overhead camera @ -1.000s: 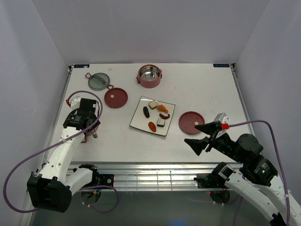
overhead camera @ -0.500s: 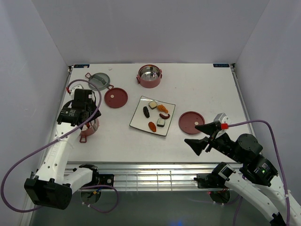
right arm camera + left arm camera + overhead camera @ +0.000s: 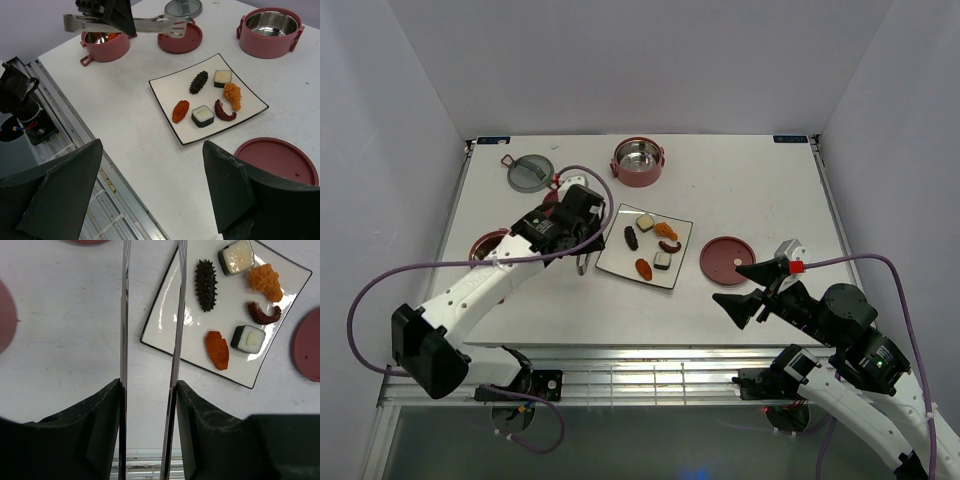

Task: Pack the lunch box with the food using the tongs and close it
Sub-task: Pick up the fake food from the plate.

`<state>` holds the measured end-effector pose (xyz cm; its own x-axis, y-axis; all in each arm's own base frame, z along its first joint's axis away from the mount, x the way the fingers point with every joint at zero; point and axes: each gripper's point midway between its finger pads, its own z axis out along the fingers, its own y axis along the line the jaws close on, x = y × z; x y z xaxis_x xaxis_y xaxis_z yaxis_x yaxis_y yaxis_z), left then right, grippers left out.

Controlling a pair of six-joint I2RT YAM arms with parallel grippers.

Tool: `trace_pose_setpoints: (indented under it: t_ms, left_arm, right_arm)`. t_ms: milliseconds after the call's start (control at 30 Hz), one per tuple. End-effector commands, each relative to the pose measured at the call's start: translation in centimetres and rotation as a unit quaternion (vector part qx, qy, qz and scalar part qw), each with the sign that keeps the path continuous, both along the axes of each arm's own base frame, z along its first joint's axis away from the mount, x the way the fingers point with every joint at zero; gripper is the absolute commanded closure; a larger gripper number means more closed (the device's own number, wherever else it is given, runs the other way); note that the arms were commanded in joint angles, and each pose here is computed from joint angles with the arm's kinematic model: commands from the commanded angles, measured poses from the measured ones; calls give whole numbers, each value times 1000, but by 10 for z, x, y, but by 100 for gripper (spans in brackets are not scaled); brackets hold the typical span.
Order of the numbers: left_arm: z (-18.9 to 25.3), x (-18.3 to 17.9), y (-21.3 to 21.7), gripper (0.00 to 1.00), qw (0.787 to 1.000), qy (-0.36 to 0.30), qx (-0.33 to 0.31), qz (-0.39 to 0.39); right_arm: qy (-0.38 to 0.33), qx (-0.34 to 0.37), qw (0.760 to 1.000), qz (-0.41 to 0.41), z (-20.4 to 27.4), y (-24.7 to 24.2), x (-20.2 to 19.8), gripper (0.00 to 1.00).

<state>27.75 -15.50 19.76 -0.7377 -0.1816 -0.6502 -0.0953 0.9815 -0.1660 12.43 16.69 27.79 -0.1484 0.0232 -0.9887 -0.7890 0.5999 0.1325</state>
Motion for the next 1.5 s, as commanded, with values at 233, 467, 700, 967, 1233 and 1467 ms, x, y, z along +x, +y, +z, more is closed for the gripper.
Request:
trace_pose_setpoints:
  t_ms: [233,467,700,967,1233,1467]
  left_arm:
    - [-23,21,-72,43,1000,-19,10,-15]
    - [-43,24,-98,42,999,-8,22,-31]
    - [-59,22,-108,41,999,6,28,-30]
    - [-74,18,-109,42,999,22,30,-22]
    - [-74,15,-102,46,999,28,42,-16]
    - [-76,8,-106,49,998,46,34,-32]
  right_arm:
    - [-23,16,1000,-3,20,-2,0,14]
    - [-24,17,1000,-3,21,-2,0,14]
    - [-25,17,1000,-4,21,-3,0,14]
    - [-26,18,1000,-5,21,-3,0,14]
    - [-27,18,999,-6,22,-3,0,14]
    - [-28,19,999,-7,23,-4,0,14]
